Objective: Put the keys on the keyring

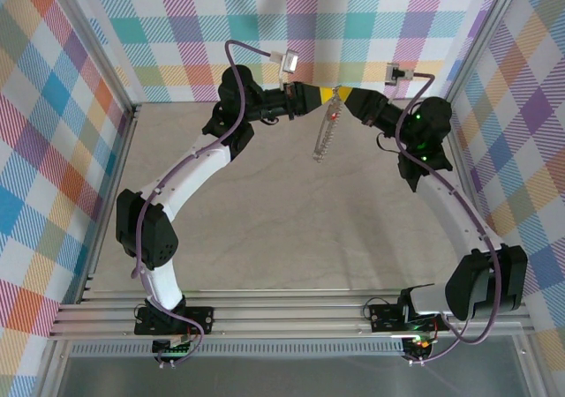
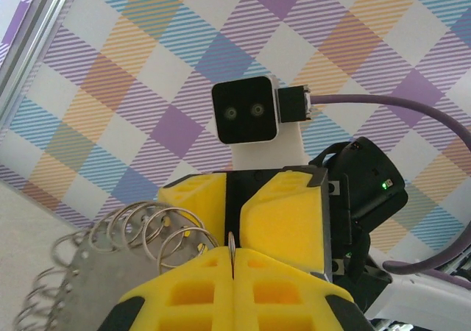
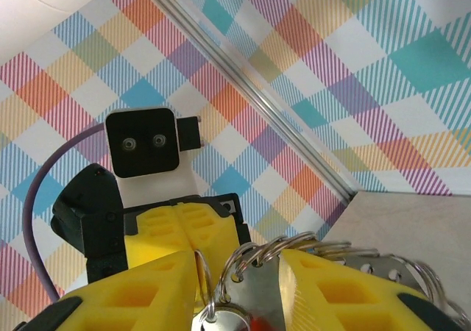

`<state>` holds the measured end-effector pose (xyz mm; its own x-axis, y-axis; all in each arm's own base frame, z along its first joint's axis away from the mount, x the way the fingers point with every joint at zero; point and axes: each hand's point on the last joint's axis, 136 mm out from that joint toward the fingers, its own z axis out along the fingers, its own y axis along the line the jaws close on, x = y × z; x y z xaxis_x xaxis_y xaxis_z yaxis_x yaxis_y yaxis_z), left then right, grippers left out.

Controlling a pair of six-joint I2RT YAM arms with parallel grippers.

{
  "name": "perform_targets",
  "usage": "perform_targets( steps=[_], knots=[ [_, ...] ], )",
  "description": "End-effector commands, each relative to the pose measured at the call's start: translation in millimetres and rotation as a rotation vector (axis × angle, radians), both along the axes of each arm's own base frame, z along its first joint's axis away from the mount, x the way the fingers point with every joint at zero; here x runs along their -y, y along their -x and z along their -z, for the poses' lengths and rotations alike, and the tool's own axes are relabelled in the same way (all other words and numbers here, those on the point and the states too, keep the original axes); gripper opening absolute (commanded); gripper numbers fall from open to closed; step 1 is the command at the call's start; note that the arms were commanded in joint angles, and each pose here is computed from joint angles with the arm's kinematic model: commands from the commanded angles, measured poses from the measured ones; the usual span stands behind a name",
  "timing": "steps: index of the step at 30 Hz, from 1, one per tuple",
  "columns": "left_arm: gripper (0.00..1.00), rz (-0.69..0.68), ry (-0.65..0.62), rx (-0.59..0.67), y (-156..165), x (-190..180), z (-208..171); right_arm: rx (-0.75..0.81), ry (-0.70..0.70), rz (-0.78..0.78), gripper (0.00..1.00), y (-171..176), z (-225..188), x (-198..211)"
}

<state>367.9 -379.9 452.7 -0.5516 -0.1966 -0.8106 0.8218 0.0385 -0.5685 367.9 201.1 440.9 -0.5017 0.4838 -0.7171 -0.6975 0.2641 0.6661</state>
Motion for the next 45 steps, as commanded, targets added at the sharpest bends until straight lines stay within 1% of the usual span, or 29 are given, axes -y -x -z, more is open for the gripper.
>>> perform_targets(
  steps=[1, 6, 10, 13, 17, 20, 21, 22, 24, 25, 27, 30, 34, 39, 41, 44, 45],
  knots=[
    [0.00, 0.010, 0.059, 0.088, 18, -9, -34, 0.077, -0.013, -0.038, 0.33, 10, -23, -6],
    [0.00, 0.011, 0.057, 0.088, 18, -9, -32, 0.082, -0.012, -0.048, 0.27, 11, -25, -8],
    [0.00, 0.012, 0.056, 0.084, 17, -8, -31, 0.090, -0.007, -0.059, 0.14, 13, -25, -11],
    [0.00, 0.010, 0.055, 0.083, 17, -9, -32, 0.094, -0.001, -0.062, 0.00, 15, -25, -11],
    [0.00, 0.003, 0.054, 0.083, 16, -9, -32, 0.096, 0.023, -0.053, 0.00, 16, -23, -11],
    [0.00, -0.010, 0.037, 0.084, 16, -10, -32, 0.102, 0.077, -0.048, 0.00, 18, -22, -11],
    [0.07, -0.014, 0.026, 0.087, 16, -11, -31, 0.101, 0.102, -0.052, 0.00, 18, -20, -12],
    [0.18, -0.021, 0.013, 0.092, 16, -12, -30, 0.107, 0.132, -0.060, 0.00, 20, -20, -12],
    [0.36, -0.043, -0.011, 0.105, 17, -17, -29, 0.125, 0.198, -0.081, 0.00, 23, -17, -14],
    [0.43, -0.054, -0.022, 0.115, 17, -20, -30, 0.131, 0.231, -0.098, 0.00, 26, -16, -15],
    [0.50, -0.069, -0.044, 0.132, 17, -26, -30, 0.153, 0.287, -0.133, 0.00, 30, -15, -17],
    [0.55, -0.079, -0.073, 0.148, 17, -34, -29, 0.175, 0.343, -0.175, 0.00, 34, -11, -18],
    [0.56, -0.053, -0.124, 0.165, 19, -38, -24, 0.188, 0.384, -0.250, 0.00, 39, -8, -19],
    [0.56, 0.000, -0.182, 0.186, 22, -38, -18, 0.174, 0.402, -0.338, 0.00, 42, -1, -23],
    [0.53, 0.030, -0.204, 0.182, 24, -35, -12, 0.169, 0.398, -0.357, 0.00, 42, 0, -23],
    [0.39, 0.081, -0.214, 0.168, 27, -32, -5, 0.160, 0.390, -0.379, 0.00, 41, 3, -23],
    [0.36, 0.094, -0.214, 0.164, 28, -31, -4, 0.155, 0.388, -0.381, 0.00, 39, 5, -23]
  ],
)
